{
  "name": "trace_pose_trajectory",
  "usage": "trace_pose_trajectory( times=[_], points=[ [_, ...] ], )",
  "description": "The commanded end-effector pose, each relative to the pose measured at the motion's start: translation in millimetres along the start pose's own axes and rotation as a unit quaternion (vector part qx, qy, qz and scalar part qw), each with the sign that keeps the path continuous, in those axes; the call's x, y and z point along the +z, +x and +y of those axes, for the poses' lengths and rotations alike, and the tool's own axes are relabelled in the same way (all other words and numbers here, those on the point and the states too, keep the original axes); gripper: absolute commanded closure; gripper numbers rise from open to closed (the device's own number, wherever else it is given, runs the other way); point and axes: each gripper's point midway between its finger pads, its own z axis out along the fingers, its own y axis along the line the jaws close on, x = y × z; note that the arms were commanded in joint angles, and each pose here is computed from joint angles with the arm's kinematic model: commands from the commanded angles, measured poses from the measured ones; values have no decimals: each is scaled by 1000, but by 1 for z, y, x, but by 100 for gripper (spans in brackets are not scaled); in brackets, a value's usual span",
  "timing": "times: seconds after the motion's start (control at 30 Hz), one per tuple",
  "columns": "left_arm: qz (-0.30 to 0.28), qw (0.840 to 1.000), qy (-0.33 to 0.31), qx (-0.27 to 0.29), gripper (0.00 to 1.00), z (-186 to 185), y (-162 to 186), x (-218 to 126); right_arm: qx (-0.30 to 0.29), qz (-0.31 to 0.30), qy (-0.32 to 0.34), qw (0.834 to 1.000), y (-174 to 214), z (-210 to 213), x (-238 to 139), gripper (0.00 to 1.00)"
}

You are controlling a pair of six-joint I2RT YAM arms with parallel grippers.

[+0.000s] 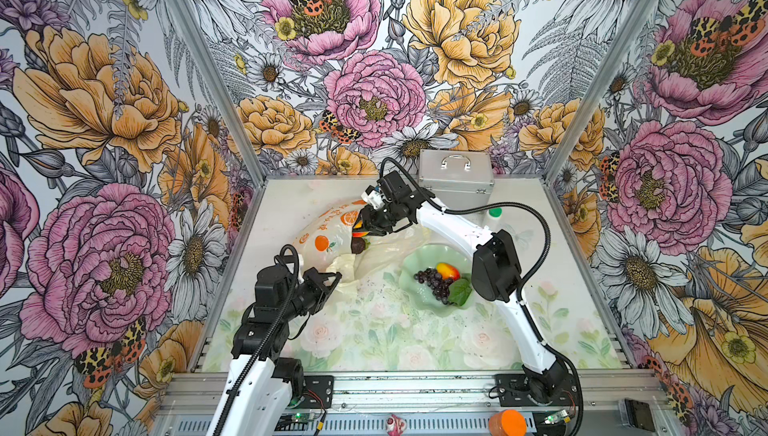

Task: Place the fruits into the plastic bag
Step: 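Open the right gripper inside the bag to drop the mango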

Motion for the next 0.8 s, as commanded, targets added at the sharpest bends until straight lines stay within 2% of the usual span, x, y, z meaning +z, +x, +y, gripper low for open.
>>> trace_pose_trajectory(
  times=[0.0,0.2,0.3,0.77],
  points=[
    [-2,1000,19,23,100,-13,-3,-3,-5,10,-28,1000,2,19,10,47],
    [1,1000,22,22,100,-11,0,-4,-5,14,-23,1000,8,18,11,36],
    [0,1000,23,21,100,-9,1,-4,-4,13,-19,1000,9,17,9,33],
    [3,1000,24,16,100,-4,4,-5,-6,12,-2,1000,18,13,2,33]
  ],
)
